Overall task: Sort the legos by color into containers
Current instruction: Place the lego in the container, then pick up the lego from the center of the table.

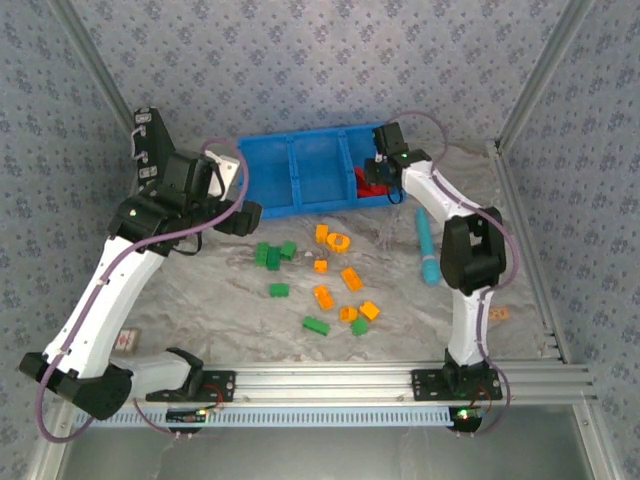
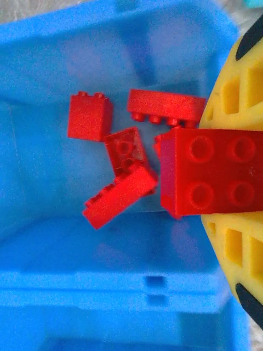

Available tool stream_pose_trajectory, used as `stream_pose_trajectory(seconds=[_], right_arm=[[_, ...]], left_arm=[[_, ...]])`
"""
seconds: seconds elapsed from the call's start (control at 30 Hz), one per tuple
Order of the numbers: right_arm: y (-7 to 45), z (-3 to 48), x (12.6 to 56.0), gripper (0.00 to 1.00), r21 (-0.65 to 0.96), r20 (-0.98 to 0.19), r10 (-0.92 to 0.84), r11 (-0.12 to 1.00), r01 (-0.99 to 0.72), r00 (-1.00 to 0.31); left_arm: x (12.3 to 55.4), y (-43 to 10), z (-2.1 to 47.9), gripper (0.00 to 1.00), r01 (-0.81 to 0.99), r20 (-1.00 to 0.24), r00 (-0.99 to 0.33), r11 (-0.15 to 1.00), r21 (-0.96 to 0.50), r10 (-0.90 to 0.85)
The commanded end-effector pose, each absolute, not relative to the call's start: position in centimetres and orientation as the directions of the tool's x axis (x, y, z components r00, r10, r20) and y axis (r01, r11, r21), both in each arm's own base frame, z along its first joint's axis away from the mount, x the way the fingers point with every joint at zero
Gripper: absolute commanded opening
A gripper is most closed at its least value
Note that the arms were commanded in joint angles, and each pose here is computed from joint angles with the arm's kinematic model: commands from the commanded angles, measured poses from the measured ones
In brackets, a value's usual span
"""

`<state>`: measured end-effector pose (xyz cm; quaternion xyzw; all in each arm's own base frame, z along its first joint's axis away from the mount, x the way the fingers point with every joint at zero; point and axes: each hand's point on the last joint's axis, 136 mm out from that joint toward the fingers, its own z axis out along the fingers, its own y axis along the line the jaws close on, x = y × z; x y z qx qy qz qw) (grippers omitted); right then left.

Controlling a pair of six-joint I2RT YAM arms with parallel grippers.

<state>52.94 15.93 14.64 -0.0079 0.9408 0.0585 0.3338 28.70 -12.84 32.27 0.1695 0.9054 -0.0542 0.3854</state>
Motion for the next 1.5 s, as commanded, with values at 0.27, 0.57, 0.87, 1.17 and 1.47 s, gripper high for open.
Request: stream_pose_trajectory(seconds=[0.27,0.57,0.87,1.17,1.47], right_arm=[[16.1,13.9,57.8,0.36,0.113,-0.639,0.002,0.989,-0.092,-0.769],[15.8,15.5,57.2,0.49,0.140,-0.655,-0.013,0.980,-0.139,-0.755],[15.1,20.8,53.9,0.53,0.202,-0.720,-0.009,0.954,-0.222,-0.694],[13.6,27.9,46.0,0.70,0.216,-0.832,0.000,0.922,-0.323,-0.555],[11.7,30.3,40.3,0.72,0.232,-0.860,0.054,0.927,-0.295,-0.507]], left_arm=[[30.4,-15.1,26.4,1.00,0.234,-0.616,-0.783,0.959,-0.162,0.087],[31.6,-18.8,20.6,1.00,-0.076,-0.439,-0.861,0.917,-0.391,-0.259],[32.9,-26.8,17.3,0.95,-0.214,-0.281,-0.880,0.849,-0.483,-0.382],[34.3,-31.1,13.3,0.90,-0.351,-0.187,-0.861,0.819,-0.455,-0.473],[34.6,-33.5,10.8,0.84,-0.506,-0.088,-0.811,0.768,-0.393,-0.579]])
